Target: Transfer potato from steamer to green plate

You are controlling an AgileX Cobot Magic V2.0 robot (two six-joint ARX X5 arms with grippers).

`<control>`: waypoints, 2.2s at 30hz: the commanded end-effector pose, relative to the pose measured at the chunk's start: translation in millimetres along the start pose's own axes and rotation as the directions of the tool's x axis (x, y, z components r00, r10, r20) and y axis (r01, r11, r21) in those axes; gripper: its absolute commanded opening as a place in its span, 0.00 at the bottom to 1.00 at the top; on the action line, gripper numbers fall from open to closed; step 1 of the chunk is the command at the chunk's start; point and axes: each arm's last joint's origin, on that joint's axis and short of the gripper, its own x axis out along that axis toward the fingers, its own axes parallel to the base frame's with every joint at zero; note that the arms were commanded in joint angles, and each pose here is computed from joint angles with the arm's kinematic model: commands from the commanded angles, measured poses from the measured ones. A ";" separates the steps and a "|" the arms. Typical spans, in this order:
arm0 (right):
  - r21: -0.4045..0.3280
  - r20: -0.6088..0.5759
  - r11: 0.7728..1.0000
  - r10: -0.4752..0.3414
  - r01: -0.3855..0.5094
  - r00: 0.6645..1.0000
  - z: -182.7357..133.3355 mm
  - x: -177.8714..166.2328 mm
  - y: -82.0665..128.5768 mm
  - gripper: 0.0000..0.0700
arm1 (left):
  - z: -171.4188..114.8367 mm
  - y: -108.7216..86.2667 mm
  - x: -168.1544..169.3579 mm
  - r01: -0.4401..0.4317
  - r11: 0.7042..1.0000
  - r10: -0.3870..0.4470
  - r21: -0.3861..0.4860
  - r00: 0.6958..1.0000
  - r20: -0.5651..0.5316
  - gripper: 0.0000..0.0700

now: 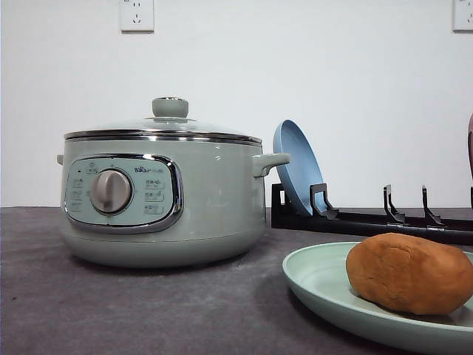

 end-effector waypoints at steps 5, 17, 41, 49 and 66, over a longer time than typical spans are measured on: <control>-0.008 0.011 1.000 -0.003 0.003 1.000 -0.1 0.4 -0.2 0.03 | -7.2 0.7 2.0 -0.004 1.000 0.004 0.008 1.000 -0.026 0.00; -0.008 0.011 1.000 -0.003 0.003 1.000 -0.1 0.4 -0.2 0.03 | -7.2 0.7 2.0 -0.004 1.000 0.004 0.007 1.000 -0.026 0.00; -0.008 0.011 1.000 -0.003 0.003 1.000 -0.1 0.4 -0.2 0.03 | -7.2 0.7 2.0 -0.004 1.000 0.004 0.007 1.000 -0.026 0.00; -0.008 0.011 1.000 -0.003 0.003 1.000 -0.1 0.4 -0.2 0.03 | -7.2 0.7 2.0 -0.004 1.000 0.004 0.007 1.000 -0.026 0.00; -0.008 0.011 1.000 -0.003 0.003 1.000 -0.1 0.4 -0.2 0.03 | -7.3 0.5 2.0 -0.002 1.000 0.002 0.008 1.000 -0.027 0.00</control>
